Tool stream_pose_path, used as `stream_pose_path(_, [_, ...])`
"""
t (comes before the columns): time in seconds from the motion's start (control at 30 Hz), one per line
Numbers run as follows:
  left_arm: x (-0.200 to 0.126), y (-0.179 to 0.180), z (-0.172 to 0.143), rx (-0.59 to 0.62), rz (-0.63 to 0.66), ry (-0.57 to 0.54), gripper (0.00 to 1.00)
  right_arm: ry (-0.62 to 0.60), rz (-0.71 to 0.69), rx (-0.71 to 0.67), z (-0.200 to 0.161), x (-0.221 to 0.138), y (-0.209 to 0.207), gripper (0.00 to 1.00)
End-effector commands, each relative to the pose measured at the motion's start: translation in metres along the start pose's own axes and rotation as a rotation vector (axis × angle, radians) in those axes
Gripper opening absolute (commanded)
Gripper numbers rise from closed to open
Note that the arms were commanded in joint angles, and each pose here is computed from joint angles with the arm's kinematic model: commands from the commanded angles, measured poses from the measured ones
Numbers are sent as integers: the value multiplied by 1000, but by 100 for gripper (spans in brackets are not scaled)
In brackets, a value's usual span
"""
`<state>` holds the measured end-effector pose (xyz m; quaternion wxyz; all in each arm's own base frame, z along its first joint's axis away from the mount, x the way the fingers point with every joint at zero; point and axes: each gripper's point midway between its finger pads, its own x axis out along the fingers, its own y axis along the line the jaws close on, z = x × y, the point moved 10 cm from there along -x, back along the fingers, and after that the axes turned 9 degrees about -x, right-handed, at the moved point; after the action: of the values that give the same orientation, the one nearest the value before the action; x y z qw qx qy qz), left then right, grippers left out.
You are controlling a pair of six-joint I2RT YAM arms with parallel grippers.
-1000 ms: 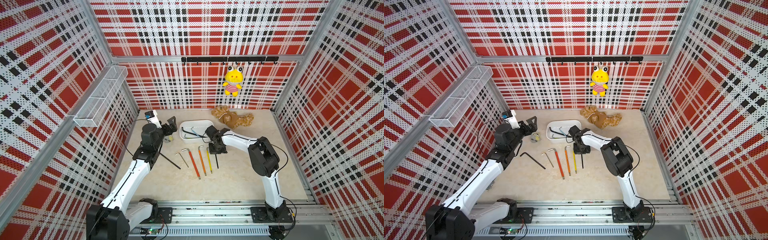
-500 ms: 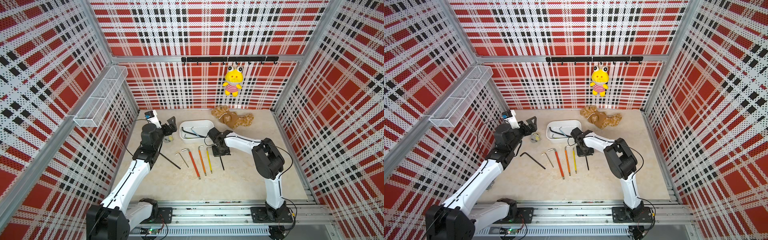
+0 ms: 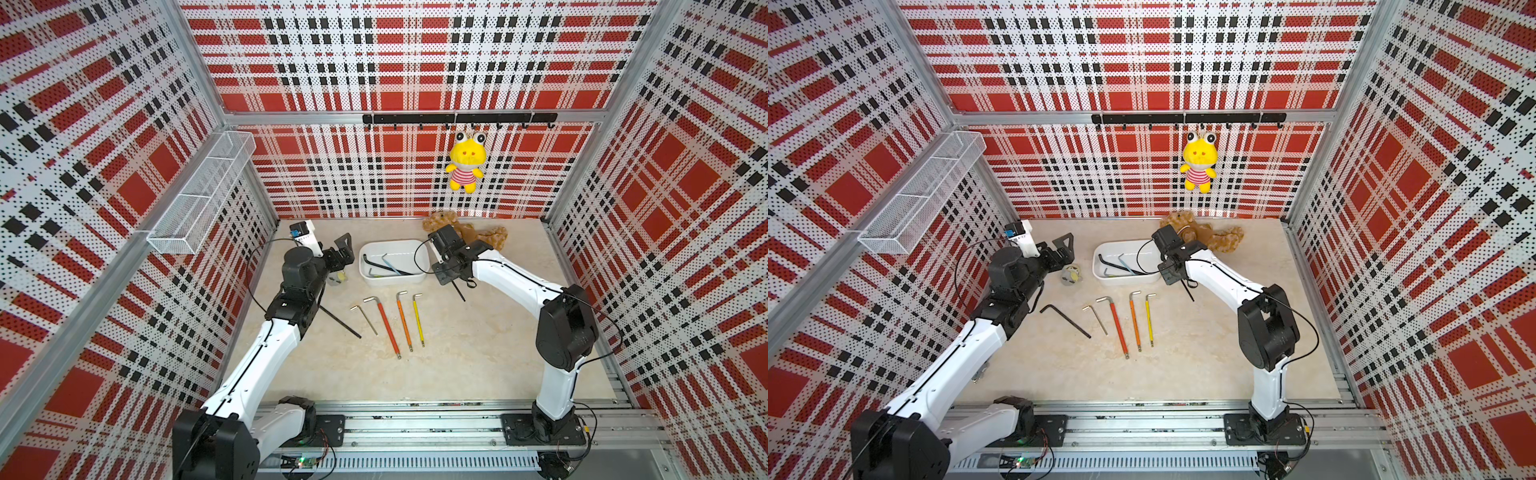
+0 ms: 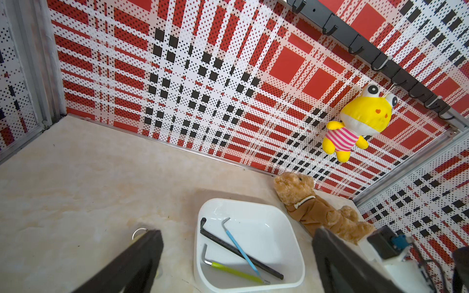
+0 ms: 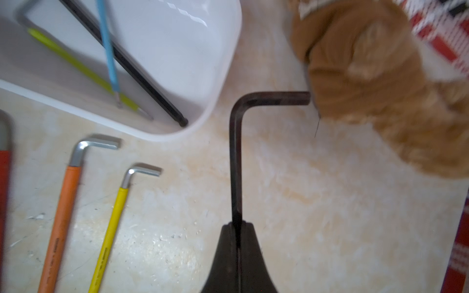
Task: Put the hex key on the desktop into the storage box
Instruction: Pick up the Allen key from the center of the board, then place the Allen key in the storage box.
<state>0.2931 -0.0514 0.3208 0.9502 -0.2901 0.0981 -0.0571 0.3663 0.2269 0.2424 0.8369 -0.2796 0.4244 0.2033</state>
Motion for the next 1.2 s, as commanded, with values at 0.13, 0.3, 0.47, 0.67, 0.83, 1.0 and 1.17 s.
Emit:
stream_pose_path(0.13, [-7, 1, 2, -3, -5, -14, 99, -476, 306, -481, 53, -23, 28, 0])
stream_pose_path(0.3, [-8, 2, 1, -3, 0, -15, 99, -428, 323, -574, 86, 8, 43, 0])
stream_pose_path(0.47, [-9, 2, 4, -1, 5, -16, 99, -471, 331, -601, 107, 33, 54, 0])
stream_pose_path(0.67, [-10, 4, 4, 17, 29, -15, 99, -465, 313, -624, 122, 65, 60, 0])
stream_pose_path(0.83, [-8, 8, 3, 20, 34, -6, 99, -420, 309, -647, 121, 92, 65, 0])
stream_pose_path(1.0, [-5, 12, 3, 21, 45, -1, 99, -374, 322, -654, 111, 115, 70, 0])
stream_pose_path(1.17, [-1, 14, 2, 20, 45, 6, 99, -339, 354, -649, 103, 132, 75, 0])
